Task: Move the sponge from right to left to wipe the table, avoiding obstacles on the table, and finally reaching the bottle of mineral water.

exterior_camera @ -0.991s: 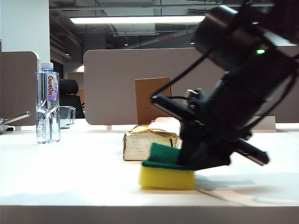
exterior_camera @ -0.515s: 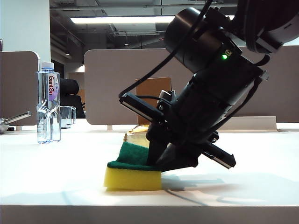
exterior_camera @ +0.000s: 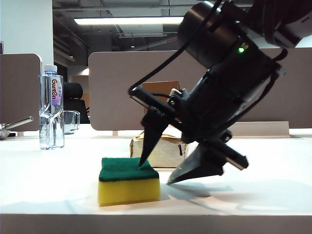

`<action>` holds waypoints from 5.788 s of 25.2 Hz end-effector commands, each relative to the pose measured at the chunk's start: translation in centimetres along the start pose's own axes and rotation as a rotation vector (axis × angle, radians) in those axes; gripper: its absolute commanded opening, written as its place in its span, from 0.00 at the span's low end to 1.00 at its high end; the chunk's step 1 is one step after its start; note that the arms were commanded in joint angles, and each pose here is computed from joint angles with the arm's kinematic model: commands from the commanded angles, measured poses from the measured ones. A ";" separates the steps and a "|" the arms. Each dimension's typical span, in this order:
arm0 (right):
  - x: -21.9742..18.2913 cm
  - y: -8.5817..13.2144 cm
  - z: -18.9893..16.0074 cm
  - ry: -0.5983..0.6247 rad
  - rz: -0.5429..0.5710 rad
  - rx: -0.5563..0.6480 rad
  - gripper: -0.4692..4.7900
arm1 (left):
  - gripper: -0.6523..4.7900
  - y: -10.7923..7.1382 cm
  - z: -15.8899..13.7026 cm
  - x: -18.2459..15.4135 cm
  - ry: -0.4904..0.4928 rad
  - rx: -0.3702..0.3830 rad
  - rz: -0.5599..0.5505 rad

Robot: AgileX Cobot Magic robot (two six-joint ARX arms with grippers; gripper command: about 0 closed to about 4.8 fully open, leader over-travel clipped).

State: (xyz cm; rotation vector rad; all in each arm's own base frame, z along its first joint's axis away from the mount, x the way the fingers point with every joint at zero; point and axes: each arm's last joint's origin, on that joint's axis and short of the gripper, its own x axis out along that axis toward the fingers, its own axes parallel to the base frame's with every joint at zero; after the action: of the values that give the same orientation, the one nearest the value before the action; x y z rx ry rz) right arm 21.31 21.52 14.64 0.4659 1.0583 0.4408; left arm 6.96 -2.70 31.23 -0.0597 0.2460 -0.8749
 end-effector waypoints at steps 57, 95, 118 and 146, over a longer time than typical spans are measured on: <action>-27.0 -6.3 4.7 -0.362 -0.321 -0.191 0.55 | 0.99 1.8 1.4 3.1 0.431 -0.208 -0.036; -27.0 -6.4 2.8 -0.334 -0.260 -0.191 0.55 | 1.00 5.9 -4.5 20.6 0.717 -0.480 -0.018; -27.1 -6.4 2.7 -0.342 -0.257 -0.187 0.54 | 1.00 6.7 -9.1 24.3 0.849 -0.525 -0.013; -27.3 -6.3 2.7 -0.358 -0.255 -0.194 0.52 | 0.60 6.5 -12.4 25.1 1.022 -0.443 0.009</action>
State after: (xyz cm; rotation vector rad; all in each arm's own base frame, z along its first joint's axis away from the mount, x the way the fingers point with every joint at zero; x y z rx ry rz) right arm 13.00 0.88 31.46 0.2224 0.7354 0.2121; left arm 25.49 -17.90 15.14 -0.0673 1.2431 -0.8526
